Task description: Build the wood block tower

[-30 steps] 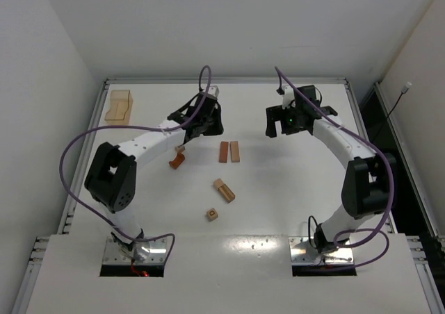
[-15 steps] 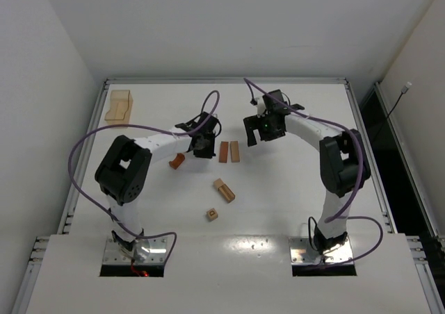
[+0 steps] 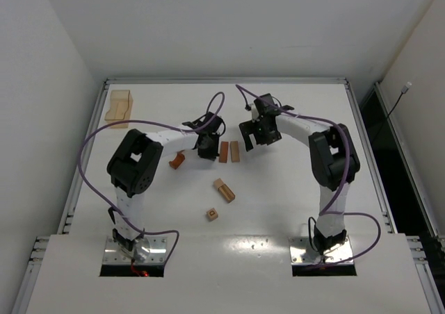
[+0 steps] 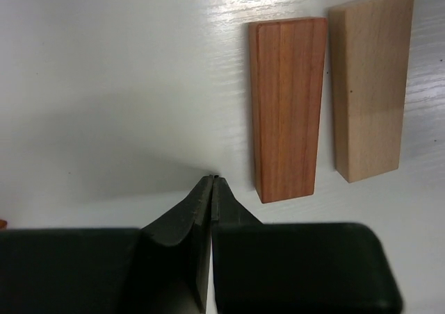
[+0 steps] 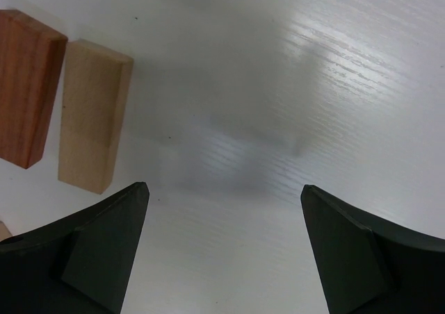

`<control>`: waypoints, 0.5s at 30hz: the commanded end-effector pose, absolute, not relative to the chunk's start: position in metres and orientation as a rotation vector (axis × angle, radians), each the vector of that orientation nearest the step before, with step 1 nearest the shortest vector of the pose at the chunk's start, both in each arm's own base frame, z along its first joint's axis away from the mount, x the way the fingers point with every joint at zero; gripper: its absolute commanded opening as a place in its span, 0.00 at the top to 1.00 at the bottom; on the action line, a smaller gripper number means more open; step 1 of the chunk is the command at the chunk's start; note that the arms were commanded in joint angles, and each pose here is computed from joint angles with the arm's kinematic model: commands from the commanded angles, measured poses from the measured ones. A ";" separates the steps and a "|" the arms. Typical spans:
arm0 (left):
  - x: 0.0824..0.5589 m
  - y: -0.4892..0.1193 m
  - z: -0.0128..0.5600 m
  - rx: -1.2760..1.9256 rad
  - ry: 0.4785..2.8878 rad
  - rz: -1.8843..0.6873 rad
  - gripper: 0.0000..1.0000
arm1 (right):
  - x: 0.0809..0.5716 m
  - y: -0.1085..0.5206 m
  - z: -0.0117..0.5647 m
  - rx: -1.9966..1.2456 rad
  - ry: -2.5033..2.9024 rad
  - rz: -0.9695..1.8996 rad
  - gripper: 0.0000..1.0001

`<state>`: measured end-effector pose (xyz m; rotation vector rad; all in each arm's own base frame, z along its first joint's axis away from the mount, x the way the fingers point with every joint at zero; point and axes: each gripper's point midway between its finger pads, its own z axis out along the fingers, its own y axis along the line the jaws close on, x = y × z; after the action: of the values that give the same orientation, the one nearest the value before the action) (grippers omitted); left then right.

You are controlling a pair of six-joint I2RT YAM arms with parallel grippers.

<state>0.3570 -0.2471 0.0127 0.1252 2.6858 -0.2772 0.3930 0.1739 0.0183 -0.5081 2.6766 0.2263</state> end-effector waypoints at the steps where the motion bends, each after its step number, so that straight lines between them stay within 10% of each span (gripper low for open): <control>1: 0.366 -0.253 0.012 0.111 2.682 -0.291 1.00 | 0.402 0.180 0.023 -0.481 2.666 0.212 0.12; 15: 0.376 -0.261 0.001 0.115 2.708 -0.287 0.98 | 0.402 0.182 0.014 -0.474 2.688 0.222 0.12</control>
<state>0.3793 -0.2629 0.0137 0.1242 2.6648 -0.2991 0.3889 0.1755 0.0069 -0.4980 2.7180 0.2210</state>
